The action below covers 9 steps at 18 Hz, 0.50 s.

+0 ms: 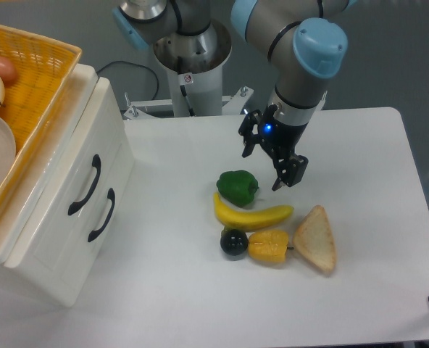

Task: Slide the top white drawer open
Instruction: 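Lower the open gripper slightly above the green pepper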

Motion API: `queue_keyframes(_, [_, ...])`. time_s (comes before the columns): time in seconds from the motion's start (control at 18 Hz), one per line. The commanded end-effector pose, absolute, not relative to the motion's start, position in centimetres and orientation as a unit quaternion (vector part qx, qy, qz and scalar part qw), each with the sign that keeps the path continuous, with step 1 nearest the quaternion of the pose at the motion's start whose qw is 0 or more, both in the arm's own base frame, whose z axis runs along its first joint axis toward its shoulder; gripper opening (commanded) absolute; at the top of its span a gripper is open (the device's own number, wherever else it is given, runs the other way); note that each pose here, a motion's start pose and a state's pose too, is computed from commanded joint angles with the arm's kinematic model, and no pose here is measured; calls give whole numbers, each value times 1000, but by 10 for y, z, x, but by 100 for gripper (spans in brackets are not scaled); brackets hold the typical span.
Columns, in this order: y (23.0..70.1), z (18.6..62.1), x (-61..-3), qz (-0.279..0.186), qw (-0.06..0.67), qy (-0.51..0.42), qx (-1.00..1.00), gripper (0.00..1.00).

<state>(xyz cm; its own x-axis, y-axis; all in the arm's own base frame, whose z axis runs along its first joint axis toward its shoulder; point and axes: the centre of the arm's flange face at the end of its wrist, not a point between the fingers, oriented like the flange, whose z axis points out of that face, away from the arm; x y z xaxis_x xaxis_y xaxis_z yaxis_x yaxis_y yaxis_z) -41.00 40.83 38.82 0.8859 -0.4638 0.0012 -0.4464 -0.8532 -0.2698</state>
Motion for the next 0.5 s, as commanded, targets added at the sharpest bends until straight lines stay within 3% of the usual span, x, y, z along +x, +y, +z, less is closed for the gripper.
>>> queue_keyframes(0.5, [415, 377, -399, -59, 123, 161, -977, 100])
